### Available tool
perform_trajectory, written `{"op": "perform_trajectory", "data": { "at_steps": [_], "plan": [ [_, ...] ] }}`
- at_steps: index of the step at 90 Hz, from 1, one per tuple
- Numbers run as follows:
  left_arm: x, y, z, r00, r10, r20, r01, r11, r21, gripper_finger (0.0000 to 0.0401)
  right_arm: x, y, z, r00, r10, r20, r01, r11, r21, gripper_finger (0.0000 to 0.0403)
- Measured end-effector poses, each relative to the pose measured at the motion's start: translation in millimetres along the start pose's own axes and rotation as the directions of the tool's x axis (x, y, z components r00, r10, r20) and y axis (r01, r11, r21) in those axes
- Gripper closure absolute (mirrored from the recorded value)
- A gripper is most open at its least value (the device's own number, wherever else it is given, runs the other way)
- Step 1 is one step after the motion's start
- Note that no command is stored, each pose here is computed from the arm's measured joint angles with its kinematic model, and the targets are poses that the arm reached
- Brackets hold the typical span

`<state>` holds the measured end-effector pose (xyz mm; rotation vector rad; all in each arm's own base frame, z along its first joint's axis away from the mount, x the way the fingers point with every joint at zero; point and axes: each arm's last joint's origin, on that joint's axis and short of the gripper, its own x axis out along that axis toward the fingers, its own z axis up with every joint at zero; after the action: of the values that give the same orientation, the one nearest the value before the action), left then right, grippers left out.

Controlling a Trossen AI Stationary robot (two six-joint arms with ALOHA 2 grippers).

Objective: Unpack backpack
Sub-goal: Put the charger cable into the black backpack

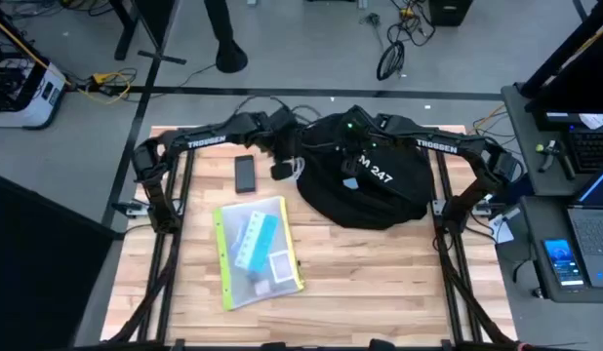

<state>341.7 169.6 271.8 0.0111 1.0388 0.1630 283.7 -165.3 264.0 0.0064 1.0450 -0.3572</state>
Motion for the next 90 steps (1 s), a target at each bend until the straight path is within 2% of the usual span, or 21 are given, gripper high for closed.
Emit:
{"op": "perform_trajectory", "data": {
  "at_steps": [11,24,35,46,66,79,86,90],
  "plan": [
    [-10,-7,26,0.980,-0.036,0.194,0.030,0.999,0.035,0.0400,0,-2,-1,1.000,-0.003,-0.001,0.003,1.000,0.012,0.0403],
    [3,-19,47,0.899,-0.116,0.423,0.088,0.993,0.083,0.0401,-2,-3,0,1.000,-0.008,0.013,0.008,1.000,0.010,0.0403],
    [28,-27,56,0.864,-0.148,0.481,0.110,0.988,0.107,0.0401,-10,-4,1,0.999,-0.018,0.040,0.018,1.000,0.002,0.0403],
    [60,-35,59,0.852,-0.165,0.496,0.123,0.986,0.116,0.0401,-20,-6,2,0.997,-0.032,0.072,0.032,0.999,-0.004,0.0403],
    [126,-36,58,0.813,-0.154,0.562,0.145,0.988,0.061,0.0401,-29,-9,1,0.995,-0.044,0.093,0.044,0.999,0.003,0.0403],
    [153,-34,46,0.861,-0.095,0.500,0.120,0.993,-0.018,0.0393,-29,-7,0,0.996,-0.036,0.084,0.037,0.999,0.000,0.0403],
    [158,-34,38,0.914,-0.041,0.403,0.082,0.993,-0.085,0.0372,-29,-6,0,0.996,-0.024,0.083,0.025,1.000,-0.005,0.0403],
    [157,-31,37,0.929,-0.033,0.370,0.074,0.992,-0.099,0.0354,-30,-5,0,0.996,-0.011,0.088,0.011,1.000,-0.007,0.0403]
  ]
}}
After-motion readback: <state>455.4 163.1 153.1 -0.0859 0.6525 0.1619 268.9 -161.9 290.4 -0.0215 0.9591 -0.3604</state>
